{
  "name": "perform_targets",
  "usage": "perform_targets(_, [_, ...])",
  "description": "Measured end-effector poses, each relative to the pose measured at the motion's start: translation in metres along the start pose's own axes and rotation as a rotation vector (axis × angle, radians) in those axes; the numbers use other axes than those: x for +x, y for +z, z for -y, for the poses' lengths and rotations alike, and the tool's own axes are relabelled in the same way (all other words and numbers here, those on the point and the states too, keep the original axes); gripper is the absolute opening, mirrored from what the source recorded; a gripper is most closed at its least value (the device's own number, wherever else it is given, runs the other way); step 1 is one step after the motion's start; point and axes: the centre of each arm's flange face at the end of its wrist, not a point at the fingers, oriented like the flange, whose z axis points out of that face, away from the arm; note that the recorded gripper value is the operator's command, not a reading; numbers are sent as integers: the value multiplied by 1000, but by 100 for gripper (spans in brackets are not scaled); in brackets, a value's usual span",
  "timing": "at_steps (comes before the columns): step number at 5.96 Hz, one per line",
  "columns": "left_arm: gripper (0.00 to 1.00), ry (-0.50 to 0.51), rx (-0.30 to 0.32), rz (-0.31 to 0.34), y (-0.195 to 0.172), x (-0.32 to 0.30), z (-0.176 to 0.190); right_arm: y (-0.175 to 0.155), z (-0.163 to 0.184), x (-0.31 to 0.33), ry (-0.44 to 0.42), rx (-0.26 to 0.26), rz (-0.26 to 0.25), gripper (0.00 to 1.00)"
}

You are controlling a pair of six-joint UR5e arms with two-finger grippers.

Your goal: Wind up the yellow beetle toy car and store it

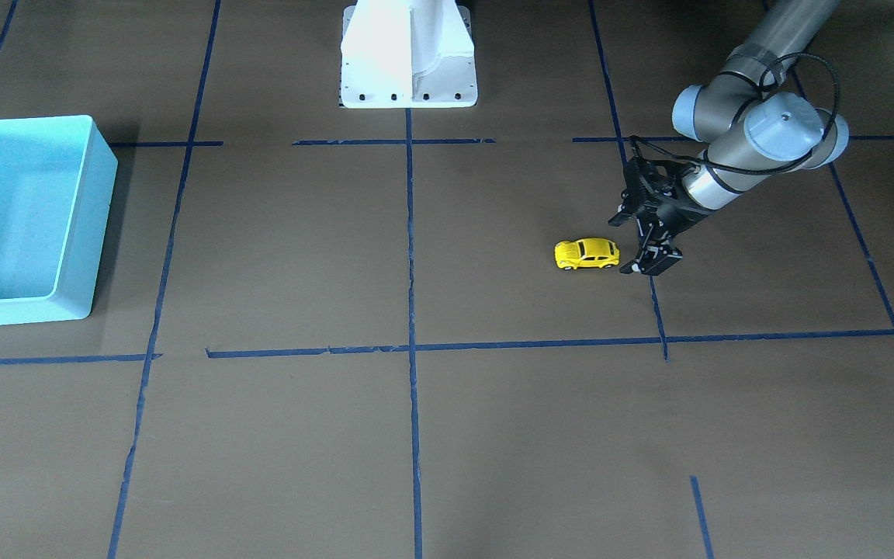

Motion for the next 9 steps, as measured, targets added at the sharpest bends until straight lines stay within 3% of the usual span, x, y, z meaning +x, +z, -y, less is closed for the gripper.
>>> perform_targets(2, [100, -29, -8, -11, -8, -7, -3, 0, 0, 0, 0, 1, 0, 100])
perform_targets(4, [100, -134, -58, 4, -41, -25, -5, 0, 0, 0, 0, 1, 0, 100])
perform_targets(7, [100, -350, -141, 0, -112, -37, -55, 0, 0, 0, 0, 2, 1, 100])
perform_targets(9, [100, -607, -262, 32, -166, -58, -95, -1, 0, 0, 0, 2, 1, 100])
